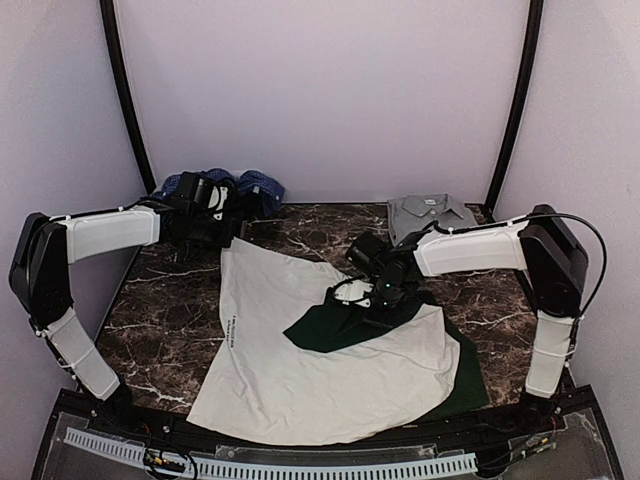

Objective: Fold and stack the mixed laundry pile
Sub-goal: Flatten out the crumpled T-shirt at the center of the board.

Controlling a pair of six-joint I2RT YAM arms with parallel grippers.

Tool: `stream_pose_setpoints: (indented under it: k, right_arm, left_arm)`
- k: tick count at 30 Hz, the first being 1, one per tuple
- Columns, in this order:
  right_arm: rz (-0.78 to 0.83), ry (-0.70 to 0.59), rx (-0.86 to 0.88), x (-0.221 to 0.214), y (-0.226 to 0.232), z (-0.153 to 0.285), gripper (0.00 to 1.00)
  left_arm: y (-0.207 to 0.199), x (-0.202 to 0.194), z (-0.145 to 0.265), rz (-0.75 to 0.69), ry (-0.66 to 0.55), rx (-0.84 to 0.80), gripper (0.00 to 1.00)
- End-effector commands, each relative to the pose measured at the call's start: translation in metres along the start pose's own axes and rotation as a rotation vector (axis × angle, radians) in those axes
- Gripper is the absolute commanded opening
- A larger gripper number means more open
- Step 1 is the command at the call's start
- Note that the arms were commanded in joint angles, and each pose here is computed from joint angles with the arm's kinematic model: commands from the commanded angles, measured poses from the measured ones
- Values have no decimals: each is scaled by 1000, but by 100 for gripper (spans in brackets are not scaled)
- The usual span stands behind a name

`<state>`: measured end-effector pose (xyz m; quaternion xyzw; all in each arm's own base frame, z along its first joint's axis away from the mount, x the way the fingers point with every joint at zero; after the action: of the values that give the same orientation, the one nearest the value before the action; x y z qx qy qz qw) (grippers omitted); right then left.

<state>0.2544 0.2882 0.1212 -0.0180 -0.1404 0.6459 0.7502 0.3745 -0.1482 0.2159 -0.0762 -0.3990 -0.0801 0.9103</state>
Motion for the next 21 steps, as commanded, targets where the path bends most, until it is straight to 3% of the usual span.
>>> stream_pose_setpoints:
  k: [1,7,11,21]
  right_arm:
    - [18,23,82,-4,12,-15,22]
    - [0,35,61,-6,10,-10,1]
    - [-44,-4,-40,-1,-2,15,0]
    - [-258,-144,-560,-27,-46,98,0]
  left_arm:
    - [3,10,4,21,-38,-15,0]
    - [4,10,4,32,-37,-25,0]
    - [4,10,6,41,-37,-26,0]
    - [8,23,37,71,-129,-13,0]
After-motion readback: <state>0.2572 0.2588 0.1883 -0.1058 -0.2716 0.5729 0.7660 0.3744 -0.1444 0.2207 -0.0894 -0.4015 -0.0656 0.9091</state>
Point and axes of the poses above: each gripper's point midway between its finger pads, its own z axis back along the fingers, its own y axis along the line the jaws close on, x = y × z, the point moved 9 cm from there along z, back along the fingers, and after that the axes turned 3 degrees about z, right-handed, at the moved point
